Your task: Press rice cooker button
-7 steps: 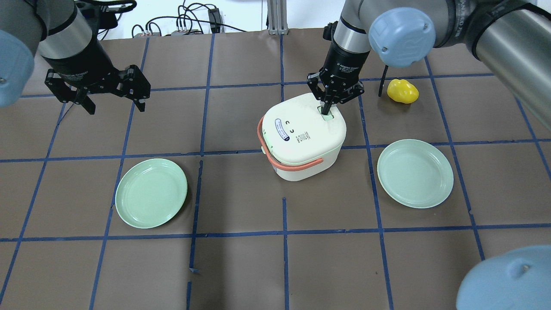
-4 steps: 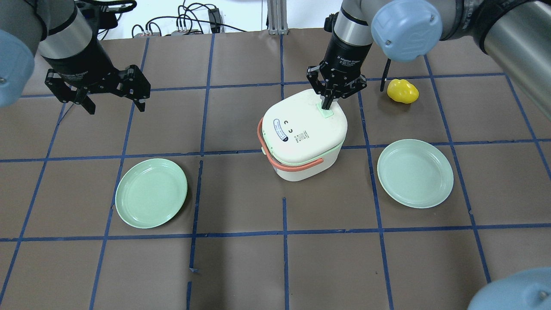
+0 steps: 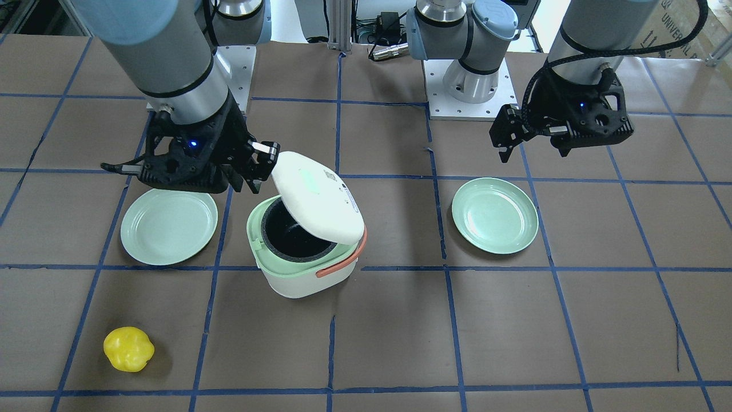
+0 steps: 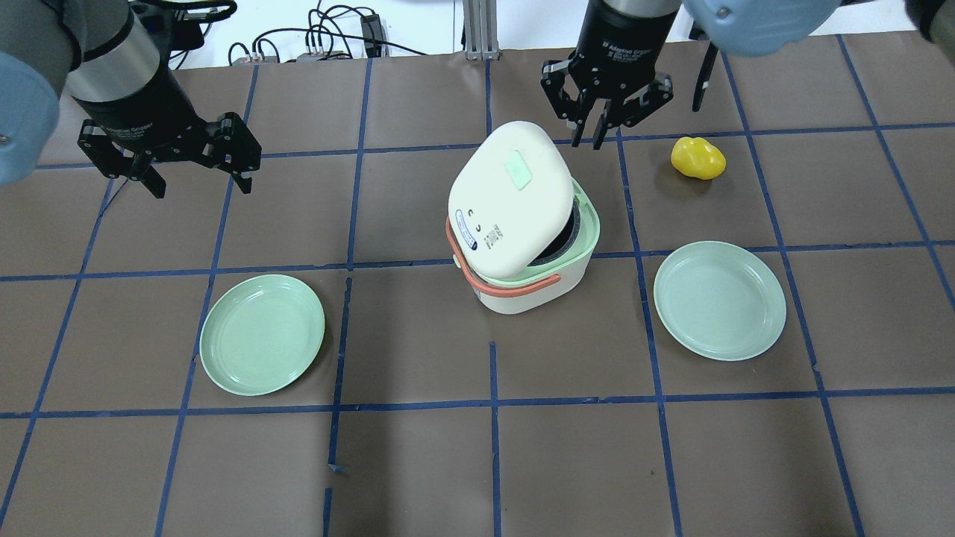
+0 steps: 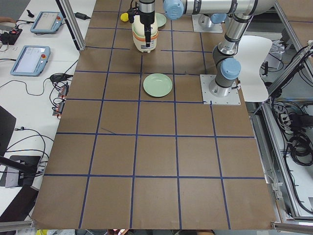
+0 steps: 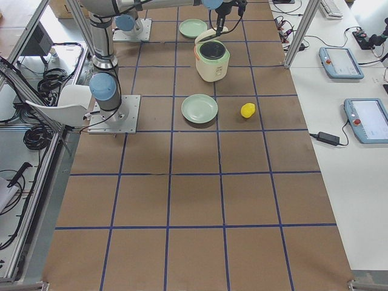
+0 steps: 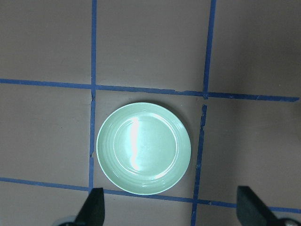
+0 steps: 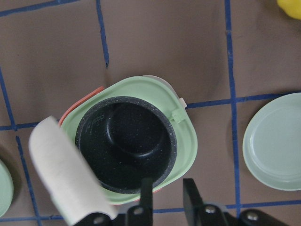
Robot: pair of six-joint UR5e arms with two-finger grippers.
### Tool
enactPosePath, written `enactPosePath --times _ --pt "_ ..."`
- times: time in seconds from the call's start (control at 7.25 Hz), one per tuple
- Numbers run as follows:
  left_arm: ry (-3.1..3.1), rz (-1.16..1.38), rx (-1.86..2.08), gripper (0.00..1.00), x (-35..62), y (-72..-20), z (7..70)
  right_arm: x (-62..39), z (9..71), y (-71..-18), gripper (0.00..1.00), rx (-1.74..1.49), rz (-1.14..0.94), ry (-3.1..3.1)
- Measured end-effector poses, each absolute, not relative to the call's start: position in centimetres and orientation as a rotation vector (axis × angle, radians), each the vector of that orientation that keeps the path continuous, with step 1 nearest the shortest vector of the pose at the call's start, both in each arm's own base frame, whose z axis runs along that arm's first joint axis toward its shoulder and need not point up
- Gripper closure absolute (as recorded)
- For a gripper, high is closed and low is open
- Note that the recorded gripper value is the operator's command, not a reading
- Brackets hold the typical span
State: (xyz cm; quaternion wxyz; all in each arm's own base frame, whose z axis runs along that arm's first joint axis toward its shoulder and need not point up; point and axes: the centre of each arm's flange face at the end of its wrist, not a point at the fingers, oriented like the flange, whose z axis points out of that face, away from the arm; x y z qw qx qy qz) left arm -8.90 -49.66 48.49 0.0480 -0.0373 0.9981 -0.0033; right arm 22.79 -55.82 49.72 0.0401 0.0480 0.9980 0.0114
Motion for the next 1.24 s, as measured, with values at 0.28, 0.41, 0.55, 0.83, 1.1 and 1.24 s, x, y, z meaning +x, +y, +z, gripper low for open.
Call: enactPosePath --times 0.28,0.41,0.55,0.83,1.1,1.24 --pt "3.043 -0.01 -0.114 0.0 -8.9 -49.7 48.5 20.7 50.5 -56.1 0.0 0.016 0.032 3.118" --pt "3.043 -0.01 -0.114 0.0 -8.9 -49.7 48.5 19.7 50.2 -56.3 0.0 -0.019 0.053 3.129" --pt "3.042 -0.01 -0.114 0.0 -8.9 -49.7 48.5 18.6 50.0 -56.3 0.0 -0.038 0.065 3.134" --pt "3.042 -0.01 -0.114 0.0 -8.9 -49.7 48.5 16.0 50.0 -55.8 0.0 -0.105 0.073 3.131" --pt "3.042 -0.009 -0.114 0.0 -8.9 -49.7 48.5 14.1 49.8 -55.1 0.0 -0.119 0.084 3.128" --pt "3.042 -0.009 -0.114 0.0 -8.9 -49.7 48.5 13.7 49.8 -55.0 0.0 -0.116 0.085 3.128"
